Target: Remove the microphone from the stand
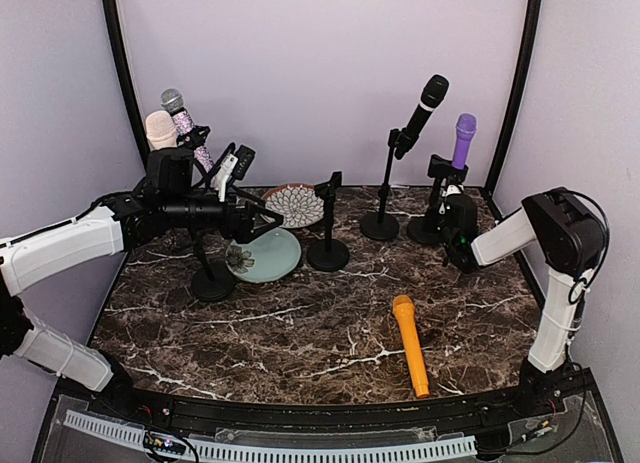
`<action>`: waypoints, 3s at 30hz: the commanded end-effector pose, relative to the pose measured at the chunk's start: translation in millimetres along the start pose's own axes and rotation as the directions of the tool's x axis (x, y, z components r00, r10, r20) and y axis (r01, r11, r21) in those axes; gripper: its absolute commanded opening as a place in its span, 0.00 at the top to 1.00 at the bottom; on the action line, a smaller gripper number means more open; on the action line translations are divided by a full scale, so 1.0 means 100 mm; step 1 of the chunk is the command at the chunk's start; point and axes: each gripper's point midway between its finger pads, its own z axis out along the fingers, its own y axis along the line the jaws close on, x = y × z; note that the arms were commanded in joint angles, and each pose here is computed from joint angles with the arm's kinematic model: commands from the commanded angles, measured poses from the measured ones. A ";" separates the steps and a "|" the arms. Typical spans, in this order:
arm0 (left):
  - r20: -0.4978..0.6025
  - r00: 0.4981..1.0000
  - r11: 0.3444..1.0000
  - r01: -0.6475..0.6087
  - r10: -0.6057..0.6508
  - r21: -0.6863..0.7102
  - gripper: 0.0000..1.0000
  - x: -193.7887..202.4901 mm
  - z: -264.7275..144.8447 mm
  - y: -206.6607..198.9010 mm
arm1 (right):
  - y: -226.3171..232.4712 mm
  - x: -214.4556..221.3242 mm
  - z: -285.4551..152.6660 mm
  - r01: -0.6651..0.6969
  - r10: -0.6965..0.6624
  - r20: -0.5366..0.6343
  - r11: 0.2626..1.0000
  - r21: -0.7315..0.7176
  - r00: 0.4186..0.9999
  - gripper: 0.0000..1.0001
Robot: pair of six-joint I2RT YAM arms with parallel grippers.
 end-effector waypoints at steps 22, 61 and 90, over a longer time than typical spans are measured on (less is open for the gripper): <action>-0.018 1.000 1.000 -0.007 0.007 -0.007 0.11 0.13 0.02 0.05 | -0.07 -0.37 -0.72 -0.096 0.103 0.078 0.991 -0.092 0.992 0.57; -0.031 0.999 1.000 -0.010 0.011 0.030 0.11 0.19 0.11 0.06 | 0.09 -1.20 -0.47 0.096 -0.161 -0.055 0.792 -0.603 0.985 0.13; -0.056 0.998 1.000 -0.002 0.003 0.026 0.11 0.26 0.19 0.12 | 0.09 -1.14 -0.30 0.169 -0.194 0.003 0.848 -0.502 0.981 0.43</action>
